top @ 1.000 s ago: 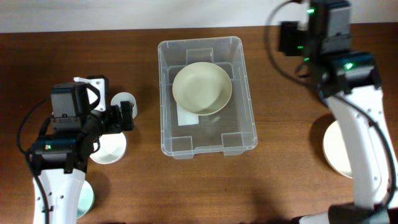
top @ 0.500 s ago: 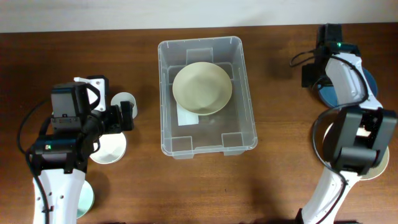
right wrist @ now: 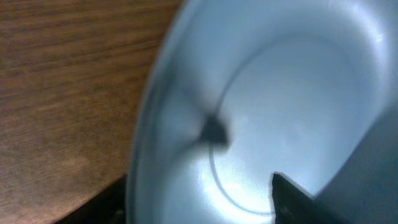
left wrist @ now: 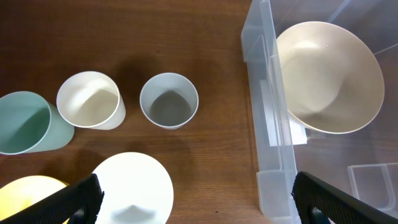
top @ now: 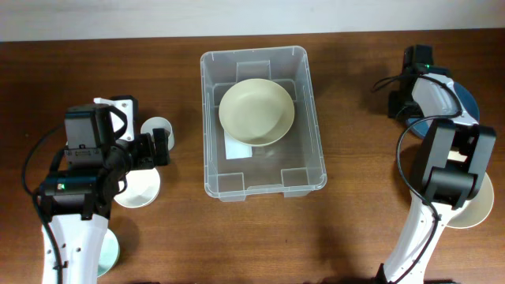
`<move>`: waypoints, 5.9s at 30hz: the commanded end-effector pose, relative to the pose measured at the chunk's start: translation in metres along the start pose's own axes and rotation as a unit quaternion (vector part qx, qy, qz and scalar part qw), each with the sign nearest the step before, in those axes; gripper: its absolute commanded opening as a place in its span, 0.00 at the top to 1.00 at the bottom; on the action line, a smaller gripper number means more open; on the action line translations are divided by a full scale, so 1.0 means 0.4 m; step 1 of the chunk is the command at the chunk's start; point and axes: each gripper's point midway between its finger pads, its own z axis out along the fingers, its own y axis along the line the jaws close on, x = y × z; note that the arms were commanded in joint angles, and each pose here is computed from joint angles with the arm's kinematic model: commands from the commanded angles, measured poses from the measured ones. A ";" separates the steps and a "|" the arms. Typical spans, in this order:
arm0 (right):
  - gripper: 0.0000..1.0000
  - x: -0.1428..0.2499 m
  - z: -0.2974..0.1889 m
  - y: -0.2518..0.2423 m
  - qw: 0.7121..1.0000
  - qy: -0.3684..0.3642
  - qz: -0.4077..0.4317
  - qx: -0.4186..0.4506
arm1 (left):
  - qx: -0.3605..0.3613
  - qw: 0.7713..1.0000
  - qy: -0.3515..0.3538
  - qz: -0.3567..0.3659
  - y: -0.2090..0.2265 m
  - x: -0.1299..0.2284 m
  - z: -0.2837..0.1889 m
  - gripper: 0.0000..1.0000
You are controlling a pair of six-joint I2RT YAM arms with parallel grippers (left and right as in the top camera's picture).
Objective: Pack container
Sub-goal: 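Release the bowl and move the right gripper to the blue bowl, then carry the dark-blue bowl into the bin onto the cream bowl, then move the right gripper to the large white bowl and grasp it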
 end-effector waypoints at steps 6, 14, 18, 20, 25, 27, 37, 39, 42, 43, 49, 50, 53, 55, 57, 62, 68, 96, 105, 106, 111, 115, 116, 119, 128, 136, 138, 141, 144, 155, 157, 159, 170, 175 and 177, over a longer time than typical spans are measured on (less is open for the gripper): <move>0.70 0.008 0.025 0.002 1.000 0.003 0.001 0.005 | -0.001 1.000 -0.013 -0.005 -0.001 -0.022 -0.011 0.01; 0.92 -0.001 0.025 0.002 1.000 -0.004 0.004 0.005 | -0.001 1.000 -0.013 -0.005 -0.001 -0.022 -0.011 0.01; 0.96 -0.007 0.025 0.001 1.000 -0.008 0.006 0.005 | -0.001 1.000 -0.013 -0.005 -0.001 -0.022 -0.011 0.01; 0.96 -0.012 0.025 0.001 1.000 -0.013 0.007 0.006 | -0.001 1.000 -0.013 -0.005 -0.001 -0.022 -0.011 0.01; 0.96 -0.026 0.020 -0.004 1.000 -0.023 0.010 0.010 | -0.001 1.000 -0.013 -0.005 -0.001 -0.022 -0.011 0.01; 0.96 -0.048 -0.008 -0.009 0.999 -0.036 0.013 0.011 | -0.001 1.000 -0.013 -0.005 -0.001 -0.022 -0.011 0.01; 0.96 -0.194 -0.380 -0.026 0.981 -0.192 -0.001 0.008 | -0.001 1.000 -0.017 -0.005 -0.001 -0.026 -0.011 0.01; 0.96 -0.204 -0.467 -0.002 0.974 -0.225 -0.026 0.005 | -0.001 1.000 -0.017 -0.005 -0.001 -0.026 -0.011 0.01; 0.96 -0.201 -0.589 0.073 0.958 -0.268 -0.098 -0.013 | -0.001 1.000 -0.017 -0.005 -0.001 -0.026 -0.011 0.00; 0.96 -0.195 -0.625 0.109 0.951 -0.281 -0.131 -0.024 | -0.001 1.000 -0.017 -0.005 -0.001 -0.026 -0.011 0.01; 0.96 -0.081 -0.835 0.406 0.856 -0.349 -0.359 -0.126 | -0.001 1.000 -0.017 -0.005 -0.001 -0.026 -0.011 0.01; 0.96 -0.057 -0.853 0.446 0.841 -0.353 -0.387 -0.136 | -0.001 1.000 -0.016 -0.005 -0.001 -0.026 -0.011 0.01; 0.96 0.028 -0.886 0.559 0.792 -0.349 -0.479 -0.150 | -0.001 1.000 -0.016 -0.005 -0.001 -0.026 -0.011 0.01; 0.96 0.091 -0.896 0.627 0.756 -0.341 -0.537 -0.153 | -0.001 1.000 -0.016 -0.005 -0.001 -0.026 -0.011 0.01; 0.96 0.137 -0.905 0.673 0.731 -0.335 -0.573 -0.157 | -0.001 1.000 -0.016 -0.005 -0.001 -0.026 -0.011 0.01; 0.96 0.238 -0.897 0.763 0.676 -0.316 -0.646 -0.161 | -0.001 1.000 -0.016 -0.005 -0.001 -0.025 -0.011 0.01; 0.96 0.302 -0.823 0.822 0.661 -0.274 -0.670 -0.198 | -0.001 1.000 -0.016 -0.005 -0.001 -0.025 -0.011 0.01; 0.60 0.259 -0.777 0.839 0.716 -0.257 -0.621 -0.186 | -0.001 1.000 -0.015 -0.005 -0.001 -0.023 -0.011 0.01; 0.57 0.033 -0.941 0.357 0.932 -0.315 -0.150 -0.097 | -0.001 1.000 -0.015 -0.005 -0.001 -0.023 -0.011 0.01; 0.57 0.026 -0.933 0.299 0.942 -0.307 -0.098 -0.097 | -0.001 1.000 -0.015 -0.005 -0.001 -0.023 -0.011 0.01; 0.57 0.077 -0.759 -0.035 0.970 -0.173 0.167 -0.041 | -0.001 1.000 -0.015 -0.005 -0.001 -0.024 -0.011 0.01; 0.56 0.148 -0.591 -0.139 0.971 -0.061 0.229 -0.012 | -0.001 1.000 -0.019 -0.004 -0.001 -0.028 -0.011 0.01; 0.55 0.164 -0.553 -0.146 0.971 -0.037 0.236 -0.014 | -0.001 1.000 -0.019 -0.004 -0.001 -0.028 -0.011 0.01; 0.54 0.214 -0.453 -0.156 0.966 0.028 0.257 -0.017 | -0.001 1.000 -0.018 -0.004 -0.001 -0.028 -0.011 0.01; 0.54 0.312 -0.248 -0.097 0.959 0.115 0.259 -0.022 | -0.001 1.000 -0.021 -0.004 -0.001 -0.031 -0.011 0.01; 0.53 0.402 -0.127 -0.048 0.956 0.131 0.262 -0.013 | -0.001 1.000 -0.020 -0.004 -0.001 -0.030 -0.011 0.01; 0.53 0.417 -0.110 -0.046 0.956 0.131 0.262 -0.006 | -0.001 1.000 -0.020 -0.004 -0.001 -0.030 -0.011 0.01; 0.53 0.439 -0.092 -0.053 0.953 0.131 0.274 0.014 | -0.001 1.000 -0.020 -0.004 -0.001 -0.030 -0.011 0.01; 0.53 0.443 -0.082 -0.049 0.953 0.127 0.275 0.014 | -0.001 1.000 -0.020 -0.004 -0.001 -0.030 -0.011 0.01; 0.60 0.428 -0.070 -0.048 0.953 0.115 0.279 0.012 | -0.001 1.000 -0.020 -0.004 -0.001 -0.030 -0.011 0.01; 0.59 0.432 -0.061 -0.044 0.953 0.120 0.278 0.013 | -0.001 1.000 -0.020 -0.004 -0.001 -0.030 -0.011 0.01; 0.59 0.439 -0.051 -0.039 0.953 0.127 0.275 0.014 | -0.001 1.000 -0.020 -0.004 -0.001 -0.030 -0.011 0.01; 0.71 0.451 -0.026 -0.033 0.953 0.140 0.270 0.020 | -0.001 1.000 -0.020 -0.004 -0.001 -0.030 -0.011 0.01; 0.90 0.451 -0.026 -0.033 0.953 0.140 0.270 0.020 | -0.001 1.000 -0.020 -0.004 -0.001 -0.030 -0.011 0.01; 0.94 0.451 -0.026 -0.033 0.953 0.140 0.270 0.020 | -0.001 1.000 -0.020 -0.004 -0.001 -0.030 -0.011 0.01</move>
